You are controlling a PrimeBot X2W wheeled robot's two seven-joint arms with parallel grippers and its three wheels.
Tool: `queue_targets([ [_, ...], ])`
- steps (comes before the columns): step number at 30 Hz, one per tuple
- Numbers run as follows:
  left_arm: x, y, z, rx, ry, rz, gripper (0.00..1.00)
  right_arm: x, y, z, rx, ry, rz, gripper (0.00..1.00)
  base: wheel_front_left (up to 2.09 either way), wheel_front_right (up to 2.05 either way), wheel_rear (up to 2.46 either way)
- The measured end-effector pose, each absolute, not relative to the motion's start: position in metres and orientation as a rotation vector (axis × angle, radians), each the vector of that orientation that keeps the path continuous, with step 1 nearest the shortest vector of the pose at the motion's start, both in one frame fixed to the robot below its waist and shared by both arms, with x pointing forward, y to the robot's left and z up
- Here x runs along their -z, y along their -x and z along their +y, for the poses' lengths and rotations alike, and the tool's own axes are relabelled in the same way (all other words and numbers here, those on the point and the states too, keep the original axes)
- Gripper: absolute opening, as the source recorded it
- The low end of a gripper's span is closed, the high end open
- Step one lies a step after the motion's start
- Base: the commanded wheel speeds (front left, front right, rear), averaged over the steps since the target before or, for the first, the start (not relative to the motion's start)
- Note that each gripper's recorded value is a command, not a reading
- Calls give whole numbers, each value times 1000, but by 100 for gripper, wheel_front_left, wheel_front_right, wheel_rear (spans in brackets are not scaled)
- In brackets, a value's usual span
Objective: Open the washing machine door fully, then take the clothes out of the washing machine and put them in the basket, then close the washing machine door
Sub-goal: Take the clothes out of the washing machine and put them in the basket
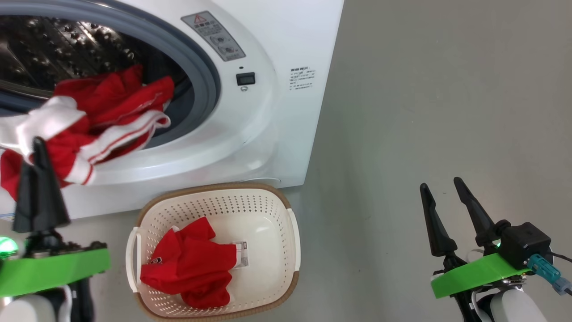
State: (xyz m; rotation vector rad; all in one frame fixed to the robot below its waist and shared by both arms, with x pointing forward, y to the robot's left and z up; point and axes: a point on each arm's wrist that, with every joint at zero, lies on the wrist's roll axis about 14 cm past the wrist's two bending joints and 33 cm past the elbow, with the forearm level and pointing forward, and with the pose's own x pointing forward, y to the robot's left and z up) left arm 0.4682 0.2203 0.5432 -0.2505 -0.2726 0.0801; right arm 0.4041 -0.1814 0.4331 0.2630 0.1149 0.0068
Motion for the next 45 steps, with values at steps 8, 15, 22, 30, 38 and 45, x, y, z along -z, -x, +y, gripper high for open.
queue_targets([
  [8,-495,-471,201,-47,279,-122,0,-428,-404,-182,-2,-262,130,100,0,0,0],
  [15,-420,-465,183,-29,295,108,0,-417,-407,-182,1,-264,157,100,0,0,0],
  [22,-362,-478,154,46,283,289,0,-406,-421,-181,1,-279,173,100,0,0,0],
  [30,-311,-490,147,81,242,433,0,-391,-435,-185,14,-285,193,100,0,0,0],
  [38,-274,-500,133,116,240,531,9,-371,-442,-189,33,-293,229,100,0,0,0],
  [45,-255,-506,134,117,225,576,33,-363,-446,-191,36,-288,242,100,0,0,0],
])
